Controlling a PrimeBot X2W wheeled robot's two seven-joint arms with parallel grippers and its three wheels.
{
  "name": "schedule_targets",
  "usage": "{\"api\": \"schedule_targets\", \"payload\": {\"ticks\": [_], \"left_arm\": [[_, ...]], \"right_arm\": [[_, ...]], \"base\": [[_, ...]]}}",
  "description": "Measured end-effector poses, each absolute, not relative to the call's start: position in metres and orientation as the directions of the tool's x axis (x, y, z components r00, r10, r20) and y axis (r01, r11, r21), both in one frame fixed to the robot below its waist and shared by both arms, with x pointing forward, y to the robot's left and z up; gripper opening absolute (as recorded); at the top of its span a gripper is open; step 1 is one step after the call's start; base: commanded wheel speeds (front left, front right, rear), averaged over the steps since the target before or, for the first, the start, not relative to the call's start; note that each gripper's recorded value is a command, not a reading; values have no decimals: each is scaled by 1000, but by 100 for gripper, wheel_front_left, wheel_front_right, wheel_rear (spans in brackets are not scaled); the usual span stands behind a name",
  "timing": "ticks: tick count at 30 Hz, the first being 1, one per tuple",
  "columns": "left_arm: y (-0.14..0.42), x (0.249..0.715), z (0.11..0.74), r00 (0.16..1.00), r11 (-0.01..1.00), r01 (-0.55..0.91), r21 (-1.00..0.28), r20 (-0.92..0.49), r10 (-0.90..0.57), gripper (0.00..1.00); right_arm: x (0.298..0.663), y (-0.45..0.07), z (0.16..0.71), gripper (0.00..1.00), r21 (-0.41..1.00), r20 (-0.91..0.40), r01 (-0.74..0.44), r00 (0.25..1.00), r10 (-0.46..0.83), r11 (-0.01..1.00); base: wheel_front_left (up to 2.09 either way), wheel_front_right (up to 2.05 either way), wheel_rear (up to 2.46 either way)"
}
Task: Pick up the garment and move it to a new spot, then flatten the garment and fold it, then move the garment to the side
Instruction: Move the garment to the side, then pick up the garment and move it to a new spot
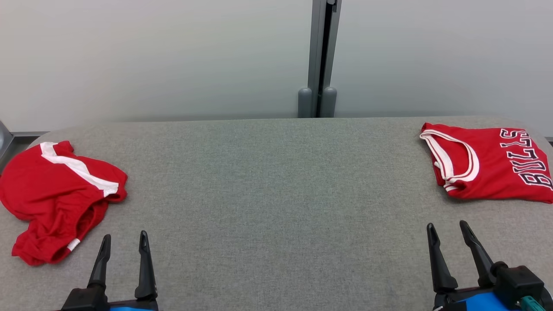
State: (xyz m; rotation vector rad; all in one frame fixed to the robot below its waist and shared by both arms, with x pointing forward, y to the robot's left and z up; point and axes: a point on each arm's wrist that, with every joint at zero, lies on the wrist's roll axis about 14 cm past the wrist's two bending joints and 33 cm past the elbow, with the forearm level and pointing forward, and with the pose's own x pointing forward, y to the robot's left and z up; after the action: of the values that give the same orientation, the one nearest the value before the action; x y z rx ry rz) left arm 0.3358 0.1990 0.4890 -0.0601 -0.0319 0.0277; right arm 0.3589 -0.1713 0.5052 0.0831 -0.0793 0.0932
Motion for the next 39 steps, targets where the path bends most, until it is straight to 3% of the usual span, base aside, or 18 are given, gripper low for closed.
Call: {"api": "schedule_targets", "payload": {"ticks": [20, 39], "left_arm": [[210, 330, 487, 998, 998, -51, -48, 26, 52, 100], [268, 287, 495, 968, 969, -245, -26, 51, 246, 100]], "right_arm": [[359, -159, 502, 100, 121, 73, -126, 990, 118, 985], [378, -88, 496, 100, 157, 56, -323, 946, 318, 933]], "base": [[0, 0, 0], [0, 0, 0]]}}
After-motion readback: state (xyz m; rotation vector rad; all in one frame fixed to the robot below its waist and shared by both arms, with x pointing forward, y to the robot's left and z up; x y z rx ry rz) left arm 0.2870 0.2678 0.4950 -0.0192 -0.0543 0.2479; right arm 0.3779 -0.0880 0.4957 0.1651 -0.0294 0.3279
